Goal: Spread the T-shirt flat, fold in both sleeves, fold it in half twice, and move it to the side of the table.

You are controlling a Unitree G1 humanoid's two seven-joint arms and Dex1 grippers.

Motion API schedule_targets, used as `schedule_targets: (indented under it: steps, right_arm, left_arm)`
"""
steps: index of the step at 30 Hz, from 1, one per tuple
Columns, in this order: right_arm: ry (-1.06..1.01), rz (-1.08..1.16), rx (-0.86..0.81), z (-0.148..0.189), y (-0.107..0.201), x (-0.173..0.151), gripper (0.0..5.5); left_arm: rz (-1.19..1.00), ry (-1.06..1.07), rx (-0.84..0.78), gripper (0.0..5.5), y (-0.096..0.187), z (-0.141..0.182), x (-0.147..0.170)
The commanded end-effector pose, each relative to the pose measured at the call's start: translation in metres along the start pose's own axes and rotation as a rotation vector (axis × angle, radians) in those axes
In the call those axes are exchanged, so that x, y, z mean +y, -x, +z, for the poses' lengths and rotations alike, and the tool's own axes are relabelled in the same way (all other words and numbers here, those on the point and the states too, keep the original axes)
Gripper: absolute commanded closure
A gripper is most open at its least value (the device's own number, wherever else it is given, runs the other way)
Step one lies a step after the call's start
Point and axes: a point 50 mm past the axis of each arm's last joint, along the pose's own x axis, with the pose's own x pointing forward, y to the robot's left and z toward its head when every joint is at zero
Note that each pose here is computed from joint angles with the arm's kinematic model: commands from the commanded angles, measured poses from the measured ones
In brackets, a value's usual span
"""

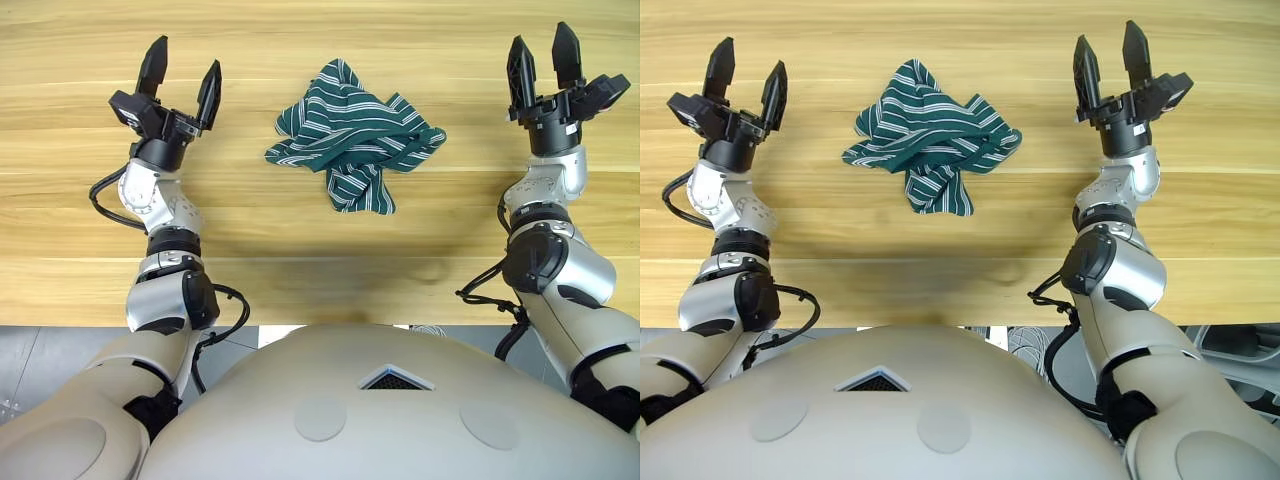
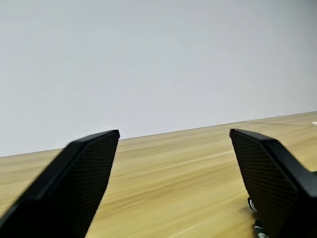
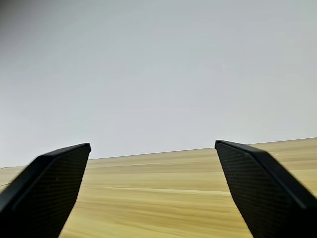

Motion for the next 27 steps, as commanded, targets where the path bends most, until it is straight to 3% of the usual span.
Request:
schedule_targets:
  steps: [1, 9, 16, 21, 27]
  right_arm:
    - [0.003, 0.007, 0.002, 0.000, -0.003, 0.001, 0.82]
    - [0.002, 0.011, 0.010, -0.001, -0.004, 0.002, 0.82]
    - [-0.002, 0.021, 0.018, -0.003, -0.006, 0.004, 0.82]
    - [-0.003, 0.032, 0.026, -0.005, -0.010, 0.007, 0.82]
    - [-0.008, 0.047, 0.038, -0.009, -0.016, 0.013, 0.82]
  left_arm:
    - [-0.031, -0.027, 0.027, 1.48, 0.005, 0.000, 0.002]
    - [-0.032, -0.047, 0.045, 1.48, 0.008, 0.000, 0.004]
    - [-0.162, -0.038, 0.036, 1.48, 0.021, 0.003, -0.002]
    - [-0.354, -0.075, 0.119, 1.48, 0.043, 0.005, -0.014]
    - [-0.499, -0.153, 0.239, 1.48, 0.048, -0.001, -0.034]
